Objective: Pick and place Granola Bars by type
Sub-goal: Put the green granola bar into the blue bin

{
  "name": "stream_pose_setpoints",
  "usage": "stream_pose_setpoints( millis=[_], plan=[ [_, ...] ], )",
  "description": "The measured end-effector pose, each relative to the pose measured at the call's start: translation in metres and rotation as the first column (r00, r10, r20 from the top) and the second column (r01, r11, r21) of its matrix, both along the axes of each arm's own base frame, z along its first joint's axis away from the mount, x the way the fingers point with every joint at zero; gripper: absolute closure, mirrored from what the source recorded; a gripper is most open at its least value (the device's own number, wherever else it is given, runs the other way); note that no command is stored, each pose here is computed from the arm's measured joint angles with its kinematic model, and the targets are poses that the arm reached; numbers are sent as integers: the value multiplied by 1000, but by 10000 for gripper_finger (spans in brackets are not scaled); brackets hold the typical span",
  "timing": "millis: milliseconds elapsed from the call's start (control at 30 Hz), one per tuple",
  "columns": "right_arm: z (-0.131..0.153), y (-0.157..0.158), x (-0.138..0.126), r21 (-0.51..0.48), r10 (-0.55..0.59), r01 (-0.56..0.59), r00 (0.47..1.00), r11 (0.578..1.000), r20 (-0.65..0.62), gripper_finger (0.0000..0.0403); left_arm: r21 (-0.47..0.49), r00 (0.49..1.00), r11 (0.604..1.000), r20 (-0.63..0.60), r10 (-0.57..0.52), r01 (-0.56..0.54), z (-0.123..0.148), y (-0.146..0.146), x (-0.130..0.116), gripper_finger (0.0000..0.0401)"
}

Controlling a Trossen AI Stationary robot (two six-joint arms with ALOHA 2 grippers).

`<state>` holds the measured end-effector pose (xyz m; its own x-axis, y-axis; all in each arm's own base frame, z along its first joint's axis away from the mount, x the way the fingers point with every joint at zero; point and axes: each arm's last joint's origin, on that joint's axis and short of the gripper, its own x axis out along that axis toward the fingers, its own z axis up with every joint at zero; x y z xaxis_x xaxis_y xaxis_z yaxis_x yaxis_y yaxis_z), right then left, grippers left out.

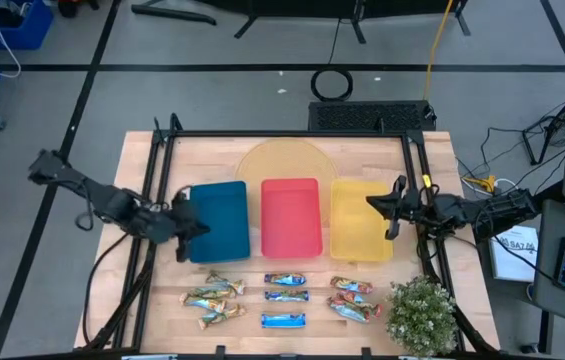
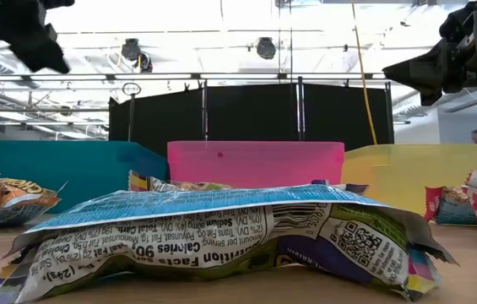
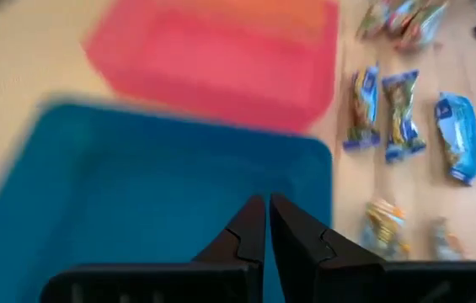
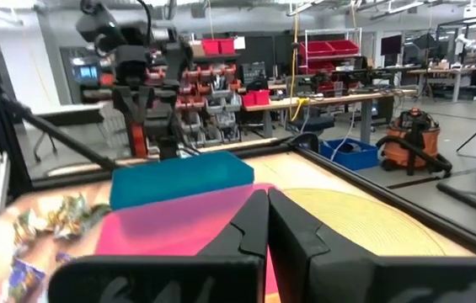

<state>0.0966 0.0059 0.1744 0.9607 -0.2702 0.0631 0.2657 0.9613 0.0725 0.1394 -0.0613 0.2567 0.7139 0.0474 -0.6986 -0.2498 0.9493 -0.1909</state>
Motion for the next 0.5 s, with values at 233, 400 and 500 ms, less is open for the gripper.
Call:
stream_pose_setpoints(
  millis=[233, 400, 500],
  plan=[
    [-1, 0, 0, -21, -2, 1, 1000, 1000, -19, 403, -218, 983, 975, -186, -3, -38, -24, -52, 22, 375],
    [-1, 0, 0, -39, -3, 2, 1000, 999, -23, 403, -293, 964, 954, -267, -18, -63, -47, -93, 31, 375],
    [-1, 0, 0, -33, -2, 2, 1000, 999, -21, 403, -315, 958, 949, -278, -63, -29, -56, -117, 33, 375]
  ],
)
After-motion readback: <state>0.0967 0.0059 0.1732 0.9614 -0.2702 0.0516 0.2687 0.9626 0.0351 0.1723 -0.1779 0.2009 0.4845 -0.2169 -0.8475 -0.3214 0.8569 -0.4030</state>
